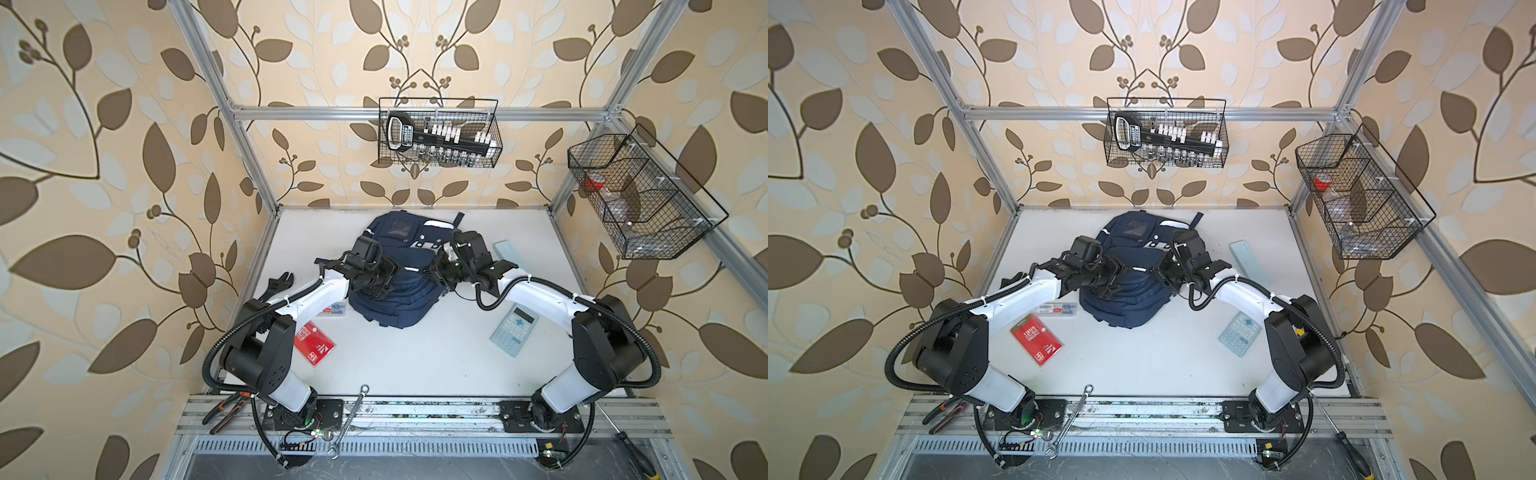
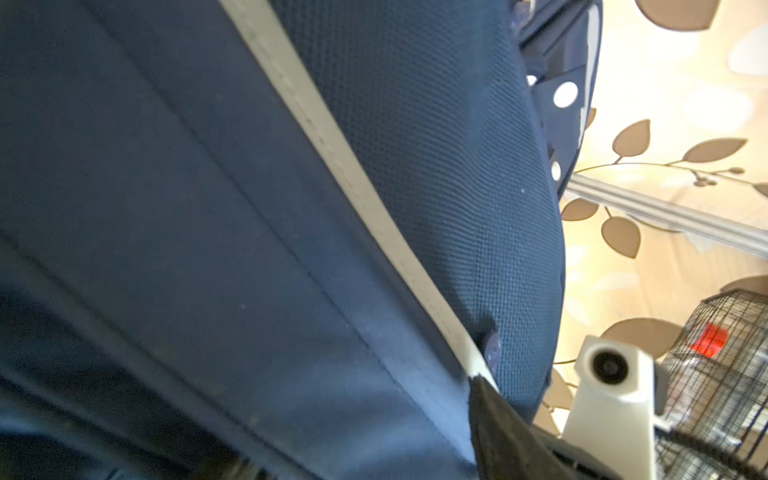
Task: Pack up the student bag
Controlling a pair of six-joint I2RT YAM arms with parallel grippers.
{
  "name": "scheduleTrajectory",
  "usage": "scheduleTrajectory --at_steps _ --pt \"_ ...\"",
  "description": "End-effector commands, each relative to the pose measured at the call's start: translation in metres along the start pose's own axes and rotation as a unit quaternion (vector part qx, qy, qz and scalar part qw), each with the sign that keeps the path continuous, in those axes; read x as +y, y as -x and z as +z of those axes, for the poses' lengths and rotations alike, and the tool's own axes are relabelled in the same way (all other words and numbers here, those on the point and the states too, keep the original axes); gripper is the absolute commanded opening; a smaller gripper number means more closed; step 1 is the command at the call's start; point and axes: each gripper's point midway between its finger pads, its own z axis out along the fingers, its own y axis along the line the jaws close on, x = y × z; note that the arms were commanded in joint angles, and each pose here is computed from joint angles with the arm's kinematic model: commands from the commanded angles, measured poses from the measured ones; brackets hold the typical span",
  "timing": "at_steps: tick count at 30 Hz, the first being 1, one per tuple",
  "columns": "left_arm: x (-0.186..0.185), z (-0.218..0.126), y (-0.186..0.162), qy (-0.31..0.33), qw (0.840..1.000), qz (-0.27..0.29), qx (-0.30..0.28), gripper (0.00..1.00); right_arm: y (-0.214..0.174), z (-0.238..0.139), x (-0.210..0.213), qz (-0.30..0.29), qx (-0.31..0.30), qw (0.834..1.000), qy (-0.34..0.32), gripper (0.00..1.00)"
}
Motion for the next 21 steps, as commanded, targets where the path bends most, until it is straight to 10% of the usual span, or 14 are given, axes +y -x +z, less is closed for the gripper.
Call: scheduleTrajectory --at_steps 1,8,12,17,21 --pt "-0.046 0.001 0.009 -0.061 0.998 0.021 -0.011 0.51 -0.022 -0.022 0.054 -0.049 0.023 0.994 0.096 0.00" --pt "-0.051 0.007 0.018 -0.064 0.998 0.019 -0.020 0.03 -0.025 -0.022 0.038 -0.055 0.022 0.995 0.074 0.00" --pt "-0.052 -0.004 0.023 -0.045 0.998 0.026 -0.031 0.00 -0.011 -0.031 0.024 -0.107 -0.005 0.994 0.013 0.00" --pt "-0.054 -0.020 0.028 -0.036 0.998 0.026 -0.033 0.00 0.021 -0.080 -0.008 -0.262 -0.098 0.950 -0.141 0.56" --pt "-0.063 -0.025 0.026 -0.040 0.998 0.037 -0.013 0.00 0.033 -0.107 -0.047 -0.318 -0.156 0.913 -0.201 0.65"
